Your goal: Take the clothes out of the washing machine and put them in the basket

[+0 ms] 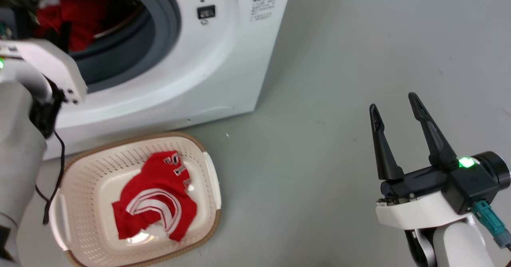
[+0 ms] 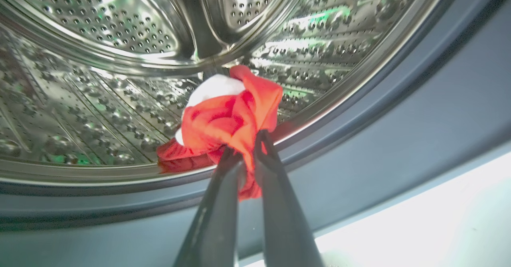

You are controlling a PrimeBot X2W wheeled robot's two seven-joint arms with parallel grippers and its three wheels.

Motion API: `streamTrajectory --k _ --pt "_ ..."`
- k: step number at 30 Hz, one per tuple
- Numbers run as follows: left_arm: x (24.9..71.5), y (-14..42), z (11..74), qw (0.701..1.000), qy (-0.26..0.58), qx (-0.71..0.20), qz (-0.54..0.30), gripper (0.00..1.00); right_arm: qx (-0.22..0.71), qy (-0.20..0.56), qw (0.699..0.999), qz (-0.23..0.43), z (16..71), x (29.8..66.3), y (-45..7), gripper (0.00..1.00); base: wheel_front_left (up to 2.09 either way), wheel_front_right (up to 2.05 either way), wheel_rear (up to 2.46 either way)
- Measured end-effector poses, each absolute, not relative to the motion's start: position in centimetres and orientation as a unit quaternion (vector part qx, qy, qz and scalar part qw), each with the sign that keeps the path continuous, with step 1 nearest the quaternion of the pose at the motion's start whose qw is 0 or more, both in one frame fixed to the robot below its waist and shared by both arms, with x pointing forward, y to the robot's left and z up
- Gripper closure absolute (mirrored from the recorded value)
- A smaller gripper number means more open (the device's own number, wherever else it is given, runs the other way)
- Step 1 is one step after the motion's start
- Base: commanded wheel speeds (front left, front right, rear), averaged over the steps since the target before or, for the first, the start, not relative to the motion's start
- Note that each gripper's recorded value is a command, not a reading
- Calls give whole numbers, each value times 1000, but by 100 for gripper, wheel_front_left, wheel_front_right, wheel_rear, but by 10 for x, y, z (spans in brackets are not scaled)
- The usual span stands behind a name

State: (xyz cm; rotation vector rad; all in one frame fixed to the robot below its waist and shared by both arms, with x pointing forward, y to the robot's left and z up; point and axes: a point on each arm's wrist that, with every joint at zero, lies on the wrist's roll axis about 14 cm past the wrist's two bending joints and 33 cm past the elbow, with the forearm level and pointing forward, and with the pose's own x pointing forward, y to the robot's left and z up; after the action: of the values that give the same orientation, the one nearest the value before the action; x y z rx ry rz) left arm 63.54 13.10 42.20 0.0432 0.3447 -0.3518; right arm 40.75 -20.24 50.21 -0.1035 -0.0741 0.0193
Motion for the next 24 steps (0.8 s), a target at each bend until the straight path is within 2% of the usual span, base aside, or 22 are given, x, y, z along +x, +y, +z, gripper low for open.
streamTrajectory --k 6,18,24 --pt "594 140 459 978 114 18 -174 100 -46 -76 996 19 529 397 -194 0 0 0 0" --pt "505 145 560 987 -27 -45 -151 100 -33 -115 992 39 556 367 -178 0 0 0 0" --pt "452 144 586 986 -49 -37 -152 100 -29 -130 990 51 565 358 -169 0 0 0 0"
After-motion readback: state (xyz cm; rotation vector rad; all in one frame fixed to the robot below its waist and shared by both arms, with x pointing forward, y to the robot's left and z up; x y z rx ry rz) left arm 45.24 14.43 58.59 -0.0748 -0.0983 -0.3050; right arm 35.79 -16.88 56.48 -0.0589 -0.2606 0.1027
